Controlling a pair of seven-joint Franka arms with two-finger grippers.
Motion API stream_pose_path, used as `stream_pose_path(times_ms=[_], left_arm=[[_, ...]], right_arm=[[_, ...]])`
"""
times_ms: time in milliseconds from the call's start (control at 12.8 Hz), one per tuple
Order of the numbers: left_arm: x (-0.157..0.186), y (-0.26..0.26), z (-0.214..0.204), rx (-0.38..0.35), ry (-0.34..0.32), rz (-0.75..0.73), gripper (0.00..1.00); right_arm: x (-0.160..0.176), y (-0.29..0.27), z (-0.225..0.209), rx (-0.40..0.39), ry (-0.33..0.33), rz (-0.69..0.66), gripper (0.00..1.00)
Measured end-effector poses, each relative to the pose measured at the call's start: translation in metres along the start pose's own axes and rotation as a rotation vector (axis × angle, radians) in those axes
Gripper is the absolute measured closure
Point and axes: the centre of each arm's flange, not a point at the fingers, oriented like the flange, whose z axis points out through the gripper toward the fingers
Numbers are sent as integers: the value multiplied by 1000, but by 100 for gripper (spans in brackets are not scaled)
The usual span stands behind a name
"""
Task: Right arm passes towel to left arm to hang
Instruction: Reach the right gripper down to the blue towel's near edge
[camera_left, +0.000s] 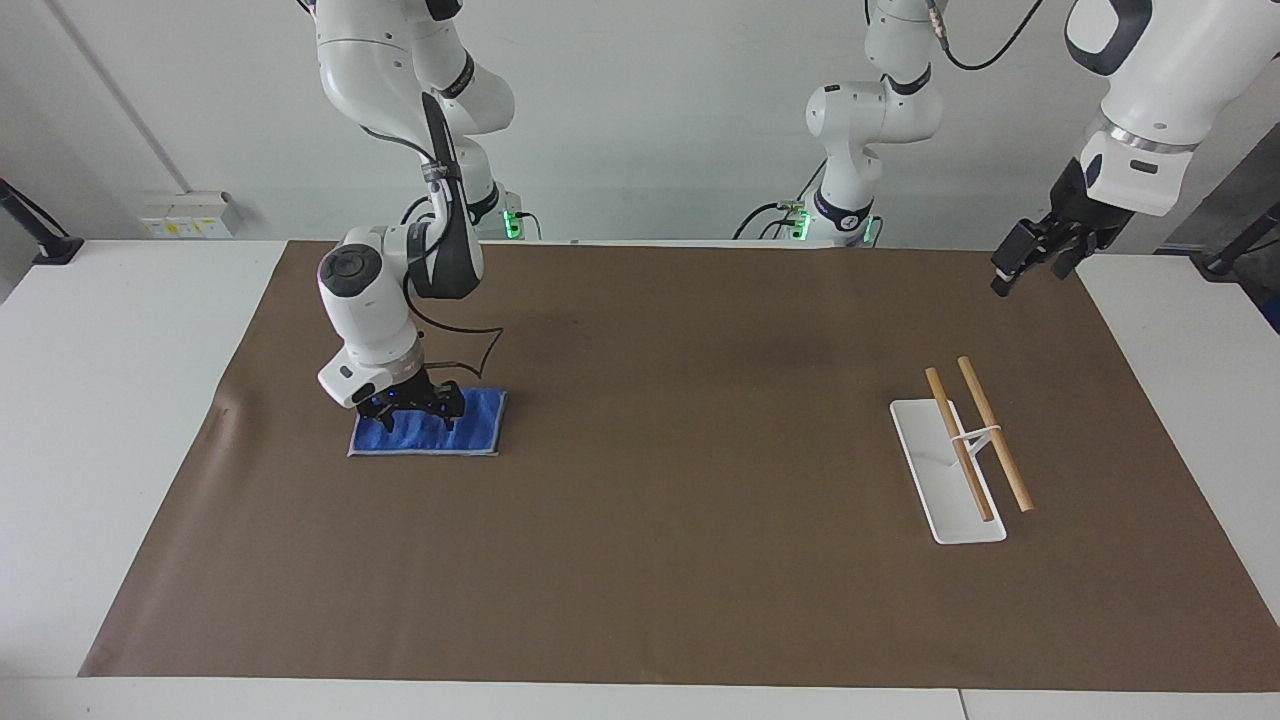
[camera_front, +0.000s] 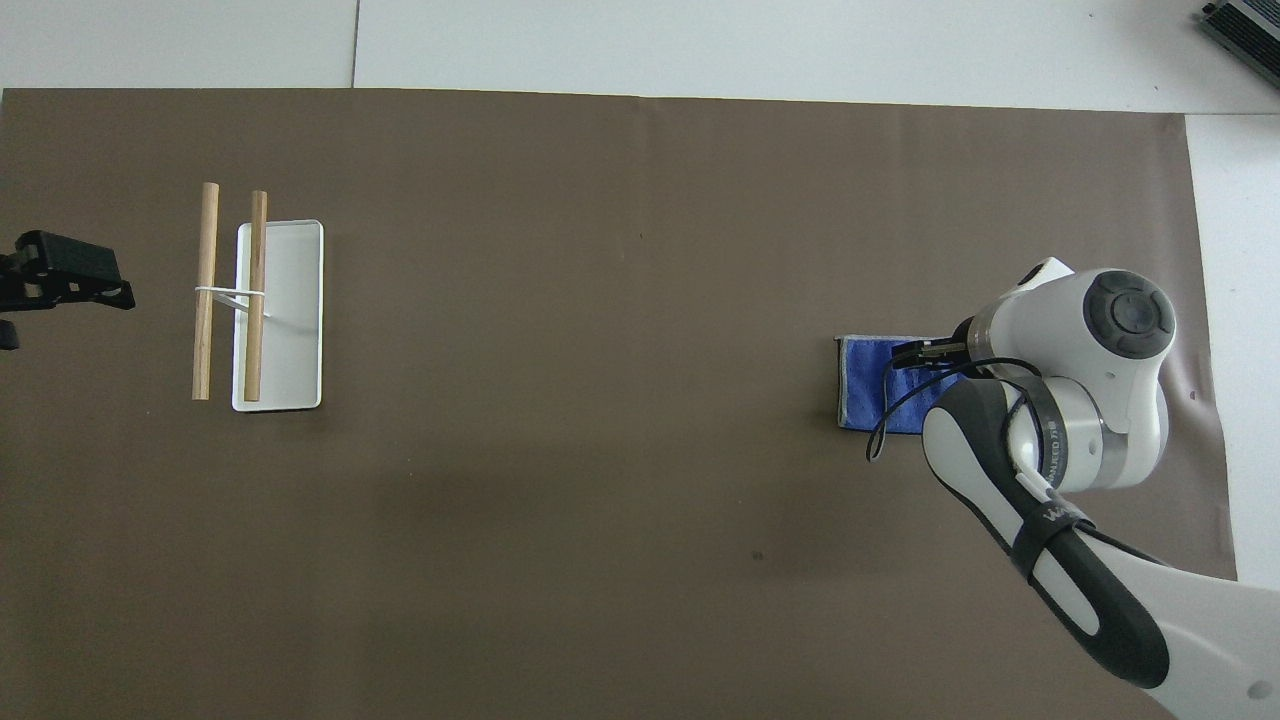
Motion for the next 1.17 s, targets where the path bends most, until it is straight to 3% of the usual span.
stream_pose_path(times_ms=[234, 1091, 1169], left_arm=[[0, -2, 1, 1, -2, 0, 0], [-9, -9, 11, 8, -33, 106, 0], [-10, -9, 11, 7, -33, 106, 0]], right_arm=[[-16, 5, 19, 7, 13, -16, 0], [-25, 22, 22, 28, 12, -54, 0], [-25, 23, 20, 28, 18, -56, 10]])
